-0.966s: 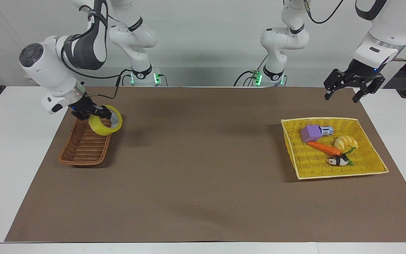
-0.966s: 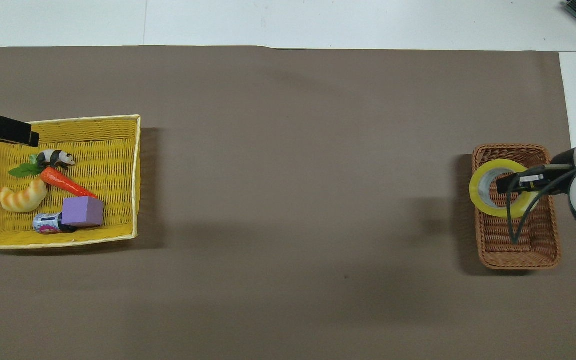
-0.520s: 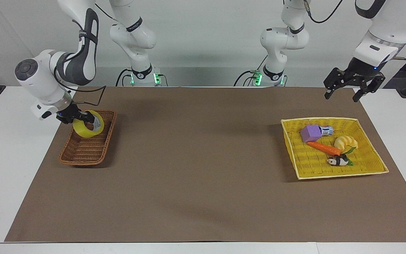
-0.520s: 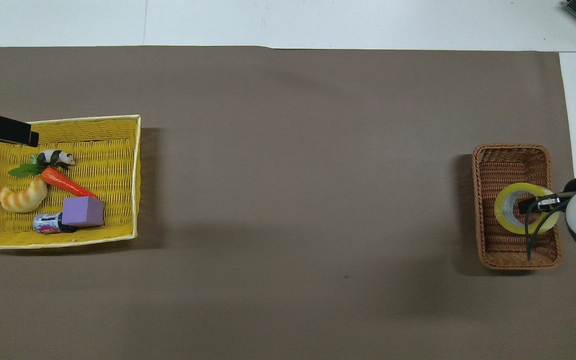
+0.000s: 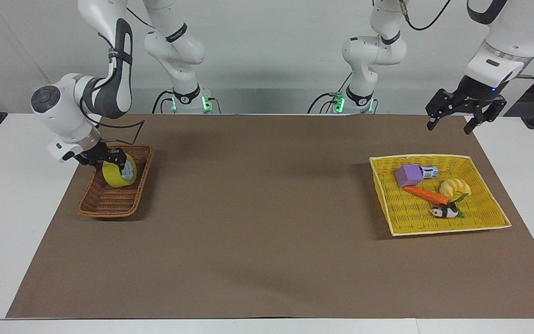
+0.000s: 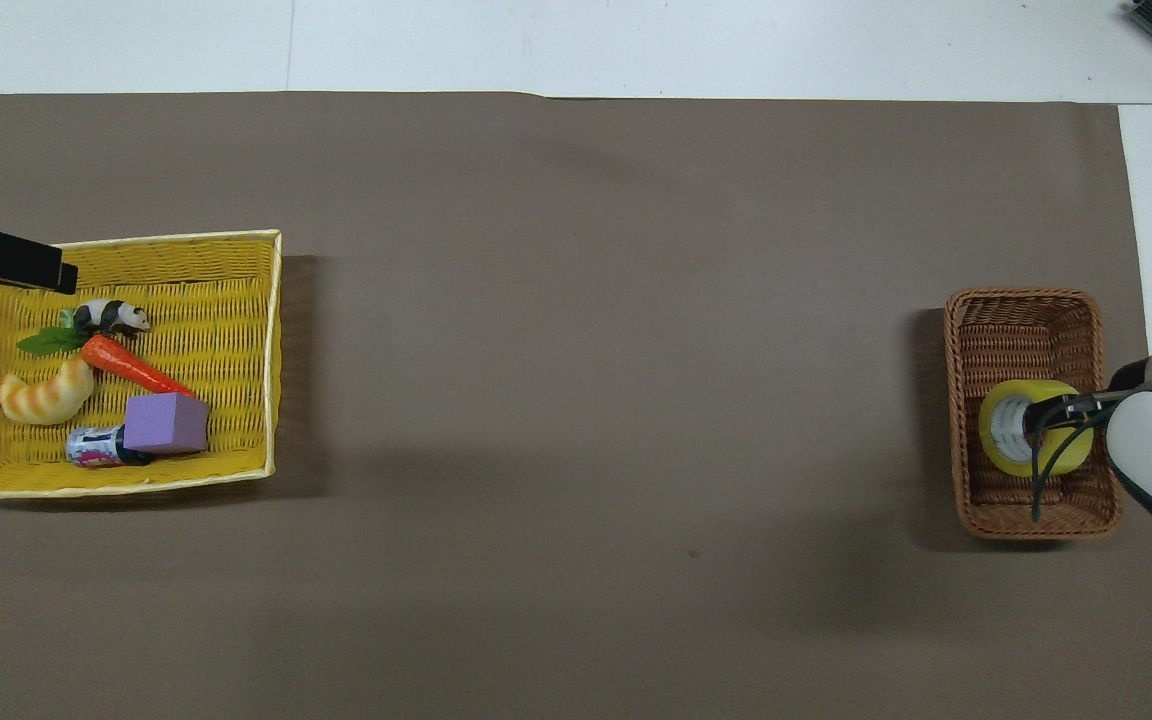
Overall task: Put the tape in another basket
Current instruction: 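Lower the tape into the wicker basket and open the right gripper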
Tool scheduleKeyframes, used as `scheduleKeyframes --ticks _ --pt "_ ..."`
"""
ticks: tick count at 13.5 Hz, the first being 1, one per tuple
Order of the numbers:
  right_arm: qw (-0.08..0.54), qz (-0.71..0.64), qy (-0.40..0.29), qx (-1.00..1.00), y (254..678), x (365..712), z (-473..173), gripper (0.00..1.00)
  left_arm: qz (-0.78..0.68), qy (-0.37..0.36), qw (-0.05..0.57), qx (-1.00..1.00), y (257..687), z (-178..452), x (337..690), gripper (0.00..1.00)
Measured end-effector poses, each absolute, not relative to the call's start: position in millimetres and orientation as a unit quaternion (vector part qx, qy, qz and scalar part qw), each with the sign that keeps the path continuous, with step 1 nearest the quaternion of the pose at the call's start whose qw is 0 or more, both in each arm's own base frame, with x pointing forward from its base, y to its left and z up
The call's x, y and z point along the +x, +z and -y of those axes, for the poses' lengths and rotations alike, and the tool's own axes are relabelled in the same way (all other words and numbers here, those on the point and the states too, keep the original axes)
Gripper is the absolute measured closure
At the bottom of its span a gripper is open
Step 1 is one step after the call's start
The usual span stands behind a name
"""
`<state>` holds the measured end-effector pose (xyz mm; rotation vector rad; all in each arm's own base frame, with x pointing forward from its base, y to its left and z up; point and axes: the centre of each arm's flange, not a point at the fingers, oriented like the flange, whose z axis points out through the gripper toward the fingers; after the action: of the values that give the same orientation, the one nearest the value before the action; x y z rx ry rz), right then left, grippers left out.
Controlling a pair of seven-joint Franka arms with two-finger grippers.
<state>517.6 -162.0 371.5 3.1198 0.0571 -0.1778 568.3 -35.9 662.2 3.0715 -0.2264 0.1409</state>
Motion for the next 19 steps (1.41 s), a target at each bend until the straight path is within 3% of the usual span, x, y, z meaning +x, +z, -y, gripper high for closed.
scheduleKeyframes --ticks 1,6,12,19 --pt "0.009 -0.019 -0.055 0.998 373.2 518.8 161.9 0.0 0.073 0.046 0.029 0.996 662.3 35.9 568.2 0.0" --pt "0.022 -0.033 -0.012 0.999 414.0 546.5 150.7 0.0 0.073 0.046 0.029 0.996 662.8 35.9 567.9 0.0" --pt "0.04 0.011 0.019 0.999 481.1 579.2 85.6 0.0 0.073 0.046 0.029 0.996 663.0 35.9 567.8 0.0" --pt "0.033 0.051 0.018 0.998 582.7 557.1 34.9 0.0 0.073 0.046 0.029 0.996 663.1 35.9 567.7 0.0"
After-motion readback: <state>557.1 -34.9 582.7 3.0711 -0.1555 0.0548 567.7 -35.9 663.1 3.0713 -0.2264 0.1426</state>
